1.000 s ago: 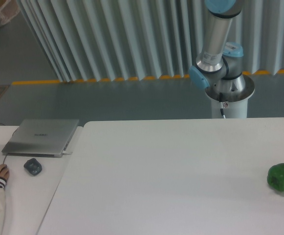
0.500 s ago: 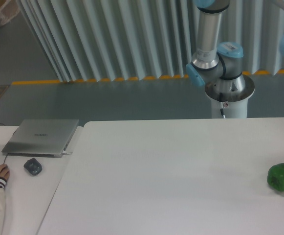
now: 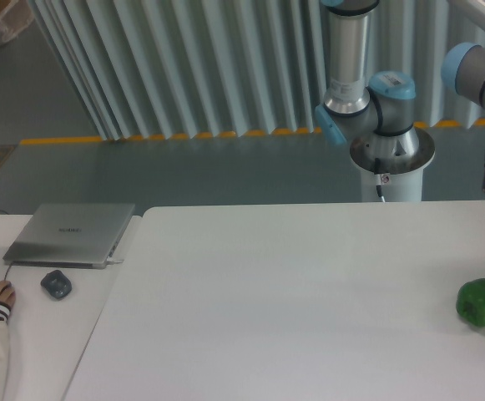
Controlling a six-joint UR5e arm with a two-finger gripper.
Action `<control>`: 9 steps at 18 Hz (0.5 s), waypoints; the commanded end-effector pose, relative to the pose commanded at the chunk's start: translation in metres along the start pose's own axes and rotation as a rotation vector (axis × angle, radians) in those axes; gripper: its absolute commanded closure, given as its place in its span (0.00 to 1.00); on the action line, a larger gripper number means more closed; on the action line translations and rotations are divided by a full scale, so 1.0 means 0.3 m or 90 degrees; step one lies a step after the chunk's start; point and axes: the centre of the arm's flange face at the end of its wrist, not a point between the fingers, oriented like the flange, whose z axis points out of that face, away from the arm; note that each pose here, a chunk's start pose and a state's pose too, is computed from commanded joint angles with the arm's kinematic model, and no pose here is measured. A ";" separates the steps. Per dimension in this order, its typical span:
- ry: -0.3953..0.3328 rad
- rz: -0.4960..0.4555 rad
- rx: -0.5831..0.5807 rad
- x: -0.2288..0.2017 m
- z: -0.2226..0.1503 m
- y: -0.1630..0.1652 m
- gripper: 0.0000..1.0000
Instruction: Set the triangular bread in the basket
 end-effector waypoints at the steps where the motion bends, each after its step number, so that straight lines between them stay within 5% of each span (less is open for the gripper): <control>1: 0.012 0.006 0.002 0.026 -0.013 -0.022 0.00; 6: 0.059 0.013 0.042 0.105 -0.017 -0.101 0.00; 9: 0.045 0.026 0.038 0.129 -0.046 -0.142 0.00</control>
